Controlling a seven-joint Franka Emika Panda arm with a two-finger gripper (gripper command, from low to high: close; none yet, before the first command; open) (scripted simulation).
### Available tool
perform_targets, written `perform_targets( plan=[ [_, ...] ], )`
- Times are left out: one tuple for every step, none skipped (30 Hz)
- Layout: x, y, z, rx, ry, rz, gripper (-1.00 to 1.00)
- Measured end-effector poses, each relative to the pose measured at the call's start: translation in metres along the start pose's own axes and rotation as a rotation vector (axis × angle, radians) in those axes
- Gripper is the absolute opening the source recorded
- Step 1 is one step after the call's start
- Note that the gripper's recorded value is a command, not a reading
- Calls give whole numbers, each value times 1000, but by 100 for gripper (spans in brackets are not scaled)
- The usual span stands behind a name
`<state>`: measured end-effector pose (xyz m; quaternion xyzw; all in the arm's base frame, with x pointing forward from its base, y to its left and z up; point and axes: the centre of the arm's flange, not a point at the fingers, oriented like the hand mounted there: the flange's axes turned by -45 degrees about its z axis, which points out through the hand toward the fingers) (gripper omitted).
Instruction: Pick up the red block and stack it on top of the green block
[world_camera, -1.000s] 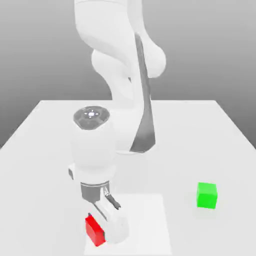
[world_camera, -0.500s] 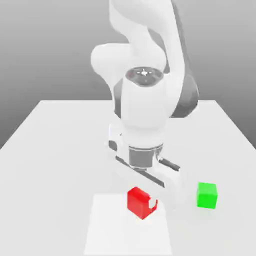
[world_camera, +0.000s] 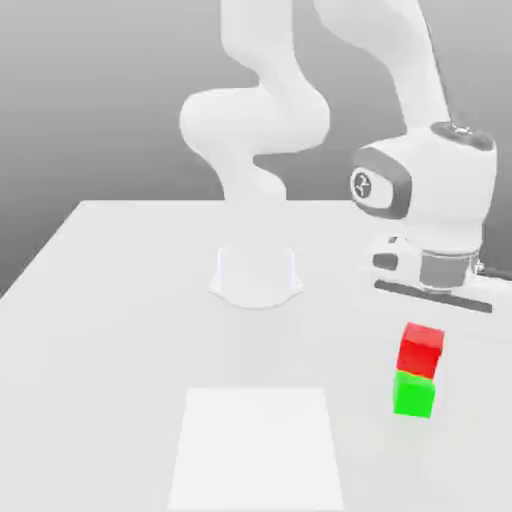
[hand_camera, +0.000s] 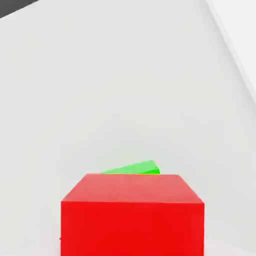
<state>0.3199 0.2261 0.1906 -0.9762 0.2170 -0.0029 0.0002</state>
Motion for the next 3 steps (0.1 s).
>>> perform_targets(
  plan=[
    [-1, 1, 7, 0, -2, -2, 100],
    [-1, 1, 7, 0, -2, -2, 100],
    [-1, 1, 7, 0, -2, -2, 100]
  ],
)
